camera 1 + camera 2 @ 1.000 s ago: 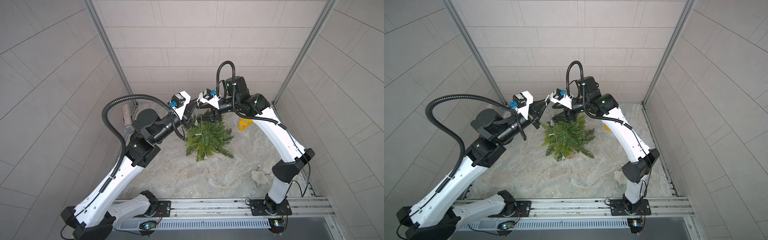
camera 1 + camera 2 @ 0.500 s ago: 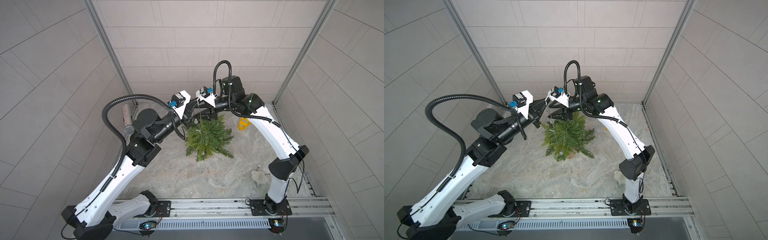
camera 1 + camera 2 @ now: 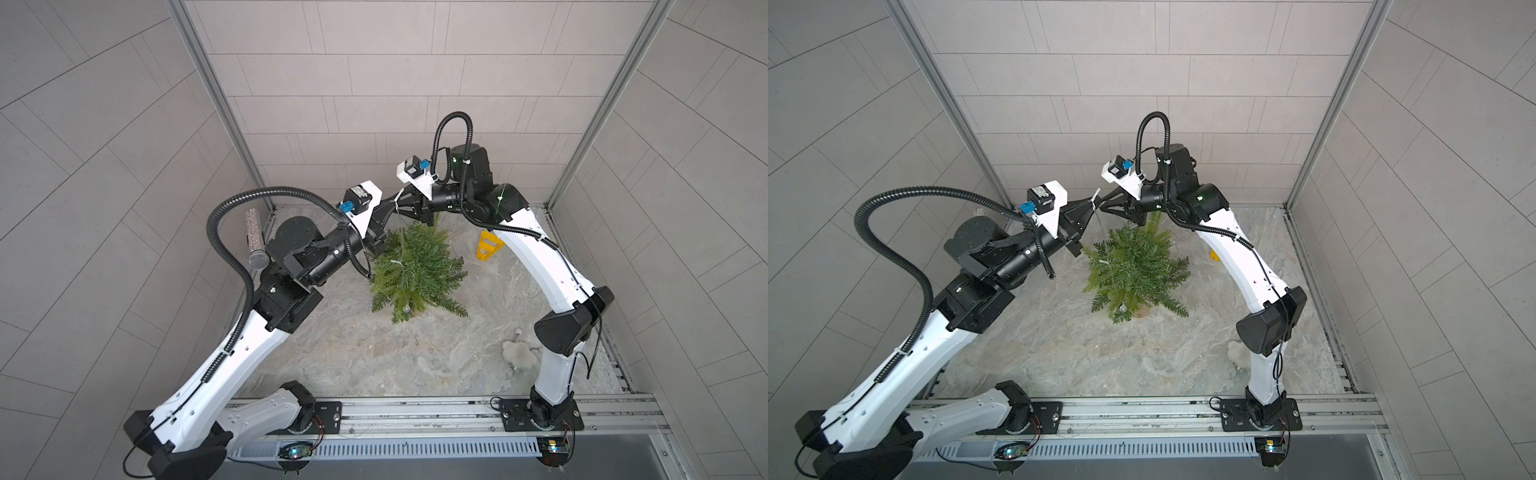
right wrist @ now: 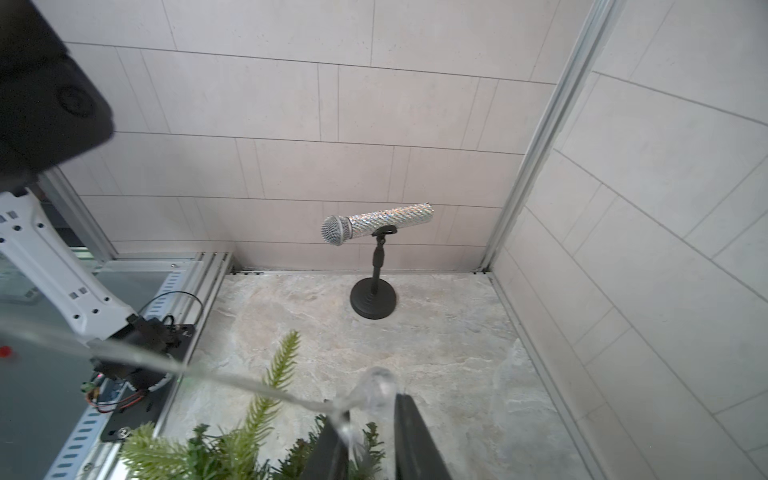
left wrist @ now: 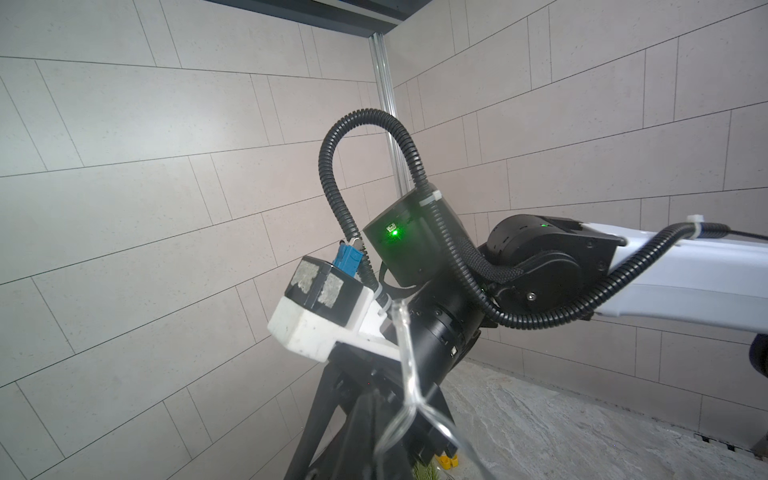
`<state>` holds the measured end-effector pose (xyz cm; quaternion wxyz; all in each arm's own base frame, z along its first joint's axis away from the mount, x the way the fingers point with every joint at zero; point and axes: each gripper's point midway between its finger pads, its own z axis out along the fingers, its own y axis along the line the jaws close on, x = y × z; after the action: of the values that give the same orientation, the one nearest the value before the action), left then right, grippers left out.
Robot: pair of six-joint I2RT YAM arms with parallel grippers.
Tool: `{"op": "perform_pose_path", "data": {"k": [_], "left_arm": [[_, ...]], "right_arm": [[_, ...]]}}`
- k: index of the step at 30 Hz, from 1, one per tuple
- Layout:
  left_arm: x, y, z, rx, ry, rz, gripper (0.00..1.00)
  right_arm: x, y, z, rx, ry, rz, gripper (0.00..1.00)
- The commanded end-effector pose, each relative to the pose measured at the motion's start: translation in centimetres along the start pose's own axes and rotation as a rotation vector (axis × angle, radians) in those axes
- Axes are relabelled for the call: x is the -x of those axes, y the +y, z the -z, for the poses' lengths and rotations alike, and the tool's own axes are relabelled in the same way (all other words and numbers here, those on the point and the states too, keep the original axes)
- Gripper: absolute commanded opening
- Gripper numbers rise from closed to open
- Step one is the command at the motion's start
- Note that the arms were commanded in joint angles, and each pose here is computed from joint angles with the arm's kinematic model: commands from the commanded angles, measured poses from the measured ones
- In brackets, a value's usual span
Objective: Remove string lights from the small christmas tree
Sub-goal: Remove the light string from the Christmas tree.
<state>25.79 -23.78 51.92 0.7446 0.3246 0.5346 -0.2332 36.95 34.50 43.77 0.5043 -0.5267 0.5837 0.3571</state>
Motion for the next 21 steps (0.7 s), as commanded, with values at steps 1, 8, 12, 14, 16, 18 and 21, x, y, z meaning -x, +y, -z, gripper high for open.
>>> {"op": "perform_pose_path", "data": {"k": [1,8,12,14,16,18,21], "left_arm": [[1.0,-0.6,0.0,-0.033,-0.048,0.012,0.00],[0.4,-1.2,-0.6,-0.074,-0.038,0.045,0.00],[-0.1,-1.5,-0.9,-0.085,-0.026,0.059,0.00],[-0.2,-1.5,-0.8,-0.088,-0.027,0.064,0.00],[-0.2,-1.6,-0.8,-0.095,-0.027,0.068,0.00],[-0.3,-1.8,-0.9,-0.107,-0.024,0.073,0.00],[-0.3,-2.0,-1.0,-0.117,-0.023,0.079,0.00]], "right_arm": [[0.1,-2.5,1.5,-0.115,0.007,-0.001,0.16],[0.4,-4.8,3.2,-0.243,-0.001,0.004,0.04],[0.2,-6.1,4.0,-0.319,0.012,-0.003,0.00],[0.0,-6.7,4.4,-0.355,0.014,-0.006,0.00],[0.0,-7.3,5.0,-0.396,0.013,-0.010,0.00],[0.0,-7.8,5.6,-0.436,0.011,-0.009,0.00],[0.5,-8.2,6.6,-0.484,-0.005,-0.004,0.00]]}}
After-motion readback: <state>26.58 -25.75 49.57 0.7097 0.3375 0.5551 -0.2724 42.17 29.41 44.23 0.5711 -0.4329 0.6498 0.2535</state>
